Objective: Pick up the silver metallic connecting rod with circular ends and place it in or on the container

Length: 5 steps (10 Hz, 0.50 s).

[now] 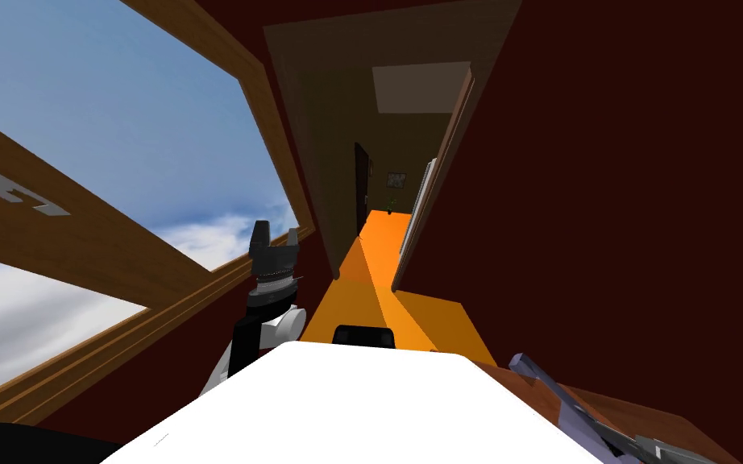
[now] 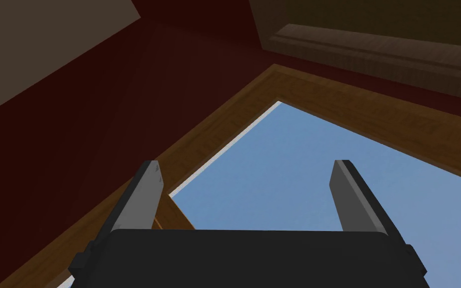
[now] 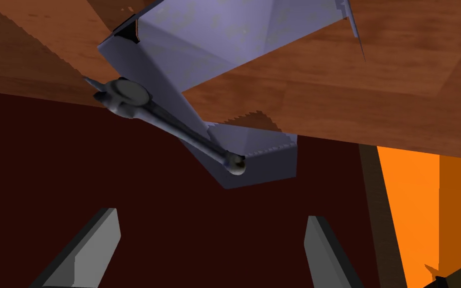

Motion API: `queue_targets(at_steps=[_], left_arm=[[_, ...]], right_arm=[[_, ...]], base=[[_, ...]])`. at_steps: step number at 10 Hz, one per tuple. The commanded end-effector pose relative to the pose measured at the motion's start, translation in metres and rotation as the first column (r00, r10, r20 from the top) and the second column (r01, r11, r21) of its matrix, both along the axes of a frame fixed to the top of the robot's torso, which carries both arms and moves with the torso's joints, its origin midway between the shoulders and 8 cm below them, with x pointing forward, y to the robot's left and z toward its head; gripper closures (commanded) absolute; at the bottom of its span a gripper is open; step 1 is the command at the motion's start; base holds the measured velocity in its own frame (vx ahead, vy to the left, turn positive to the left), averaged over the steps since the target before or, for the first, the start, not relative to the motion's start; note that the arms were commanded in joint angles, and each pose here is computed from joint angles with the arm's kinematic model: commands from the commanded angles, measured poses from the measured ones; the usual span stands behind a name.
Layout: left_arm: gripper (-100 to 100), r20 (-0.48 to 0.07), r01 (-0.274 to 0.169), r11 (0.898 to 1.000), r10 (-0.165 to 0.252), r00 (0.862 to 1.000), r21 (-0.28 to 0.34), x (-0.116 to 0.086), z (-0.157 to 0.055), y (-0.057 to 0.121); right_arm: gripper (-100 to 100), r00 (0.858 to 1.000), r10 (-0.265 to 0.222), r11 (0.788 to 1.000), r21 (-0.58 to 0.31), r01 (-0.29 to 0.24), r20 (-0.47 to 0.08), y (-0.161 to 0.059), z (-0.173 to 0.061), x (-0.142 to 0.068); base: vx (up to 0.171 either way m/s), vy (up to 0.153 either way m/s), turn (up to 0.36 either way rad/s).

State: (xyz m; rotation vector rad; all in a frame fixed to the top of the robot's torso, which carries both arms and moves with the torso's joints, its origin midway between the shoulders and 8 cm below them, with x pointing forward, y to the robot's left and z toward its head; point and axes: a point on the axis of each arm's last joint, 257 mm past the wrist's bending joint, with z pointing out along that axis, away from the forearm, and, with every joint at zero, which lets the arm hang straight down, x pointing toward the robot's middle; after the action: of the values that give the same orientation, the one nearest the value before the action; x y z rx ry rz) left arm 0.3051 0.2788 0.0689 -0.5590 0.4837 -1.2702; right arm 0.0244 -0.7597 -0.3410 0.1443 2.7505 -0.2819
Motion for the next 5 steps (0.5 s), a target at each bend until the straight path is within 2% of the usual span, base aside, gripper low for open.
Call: queue_targets(at_steps=[1, 3, 4, 5], left_arm=[[0, 0.0, 0.0, 1.0, 0.0, 1.0, 0.0, 0.0, 0.0, 0.0], [0, 0.0, 0.0, 1.0, 0.0, 1.0, 0.0, 0.0, 0.0, 0.0], [0, 0.0, 0.0, 1.0, 0.0, 1.0, 0.0, 0.0, 0.0, 0.0], [0, 0.0, 0.0, 1.0, 0.0, 1.0, 0.0, 0.0, 0.0, 0.0]], right_arm=[[-100, 1.0, -0.01, 1.0, 0.002, 0.01, -0.004, -0.0021, 0.0081, -0.0044], [-100, 1.0, -0.009, 1.0, 0.0, 0.009, 0.003, -0.0024, 0.0087, -0.0014], [0, 1.0, -0.01, 1.0, -0.001, 0.01, 0.004, -0.0027, 0.0092, -0.001], [0, 1.0, -0.01, 1.0, -0.001, 0.01, 0.004, -0.0026, 0.0091, -0.0011]], base=[[-0.048, 0.012, 0.107], [-0.02, 0.01, 0.017], [0.0, 0.0, 0.0], [0.0, 0.0, 0.0]])
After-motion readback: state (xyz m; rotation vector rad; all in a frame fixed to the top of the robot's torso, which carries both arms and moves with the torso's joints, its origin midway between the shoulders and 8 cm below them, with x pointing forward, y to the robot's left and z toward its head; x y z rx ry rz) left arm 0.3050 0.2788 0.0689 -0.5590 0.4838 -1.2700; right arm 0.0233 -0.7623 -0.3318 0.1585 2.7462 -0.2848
